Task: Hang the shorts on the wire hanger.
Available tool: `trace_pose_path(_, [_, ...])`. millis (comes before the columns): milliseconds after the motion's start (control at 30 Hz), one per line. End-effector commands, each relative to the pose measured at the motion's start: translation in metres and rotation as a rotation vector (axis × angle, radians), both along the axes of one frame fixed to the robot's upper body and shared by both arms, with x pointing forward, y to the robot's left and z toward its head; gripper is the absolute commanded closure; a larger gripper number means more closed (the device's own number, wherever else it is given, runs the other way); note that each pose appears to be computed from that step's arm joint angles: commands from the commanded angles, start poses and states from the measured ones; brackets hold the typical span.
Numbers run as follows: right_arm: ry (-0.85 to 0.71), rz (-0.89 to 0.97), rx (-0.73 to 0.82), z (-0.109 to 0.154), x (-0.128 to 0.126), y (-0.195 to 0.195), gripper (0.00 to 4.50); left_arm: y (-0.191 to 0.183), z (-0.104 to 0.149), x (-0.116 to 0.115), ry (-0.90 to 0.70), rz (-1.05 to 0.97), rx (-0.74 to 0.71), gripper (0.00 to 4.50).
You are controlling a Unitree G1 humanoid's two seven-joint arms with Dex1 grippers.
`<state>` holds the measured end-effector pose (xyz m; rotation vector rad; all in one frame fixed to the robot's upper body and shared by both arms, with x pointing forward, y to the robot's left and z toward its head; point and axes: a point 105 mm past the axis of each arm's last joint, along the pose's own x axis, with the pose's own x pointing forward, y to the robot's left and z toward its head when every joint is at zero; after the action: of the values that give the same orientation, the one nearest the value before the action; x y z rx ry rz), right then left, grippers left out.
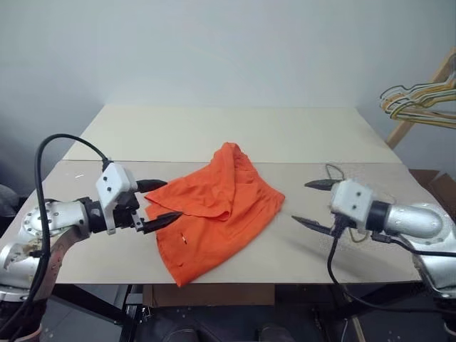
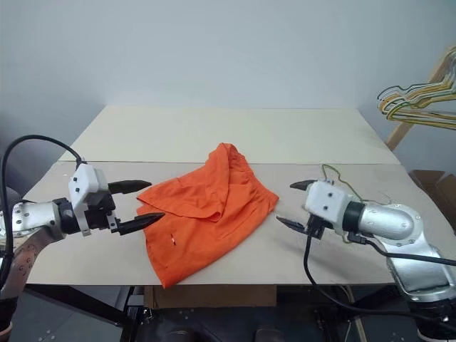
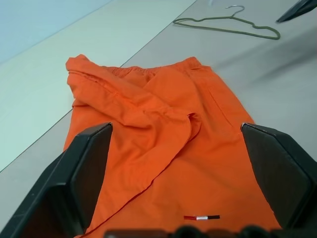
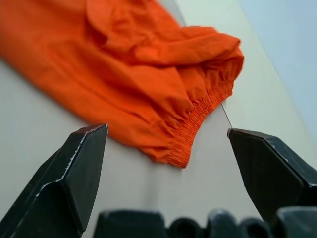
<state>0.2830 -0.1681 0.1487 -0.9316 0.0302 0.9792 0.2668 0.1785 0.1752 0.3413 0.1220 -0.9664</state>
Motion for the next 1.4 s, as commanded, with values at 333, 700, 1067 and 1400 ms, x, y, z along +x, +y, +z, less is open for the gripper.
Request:
trace_pose_path(333, [-0.279, 0.148, -0.393, -0.042, 0.067, 0.023, 0.03, -0.026, -0.001, -0.004, -0.010, -0.078, -0.034, 0.00])
trace_pose_path(700, [-0.430, 0.225, -0.556, -0.069, 0.113, 0.042, 0.39, -0.038, -0.009, -0.014, 0.026, -0.122, -0.027, 0.00])
trace_pose_path(1067, [-0.466, 0.302, -0.520, -0.073, 0.112, 0.057, 4.03, -0.046, -0.028, -0.032, 0.119, -0.180, 0.036, 0.00])
trace_pose_path(1400, [-0.418, 0.260, -0.479, -0.069, 0.110, 0.056, 4.45, -0.042, -0.064, -0.046, 0.182, -0.223, 0.292, 0.00])
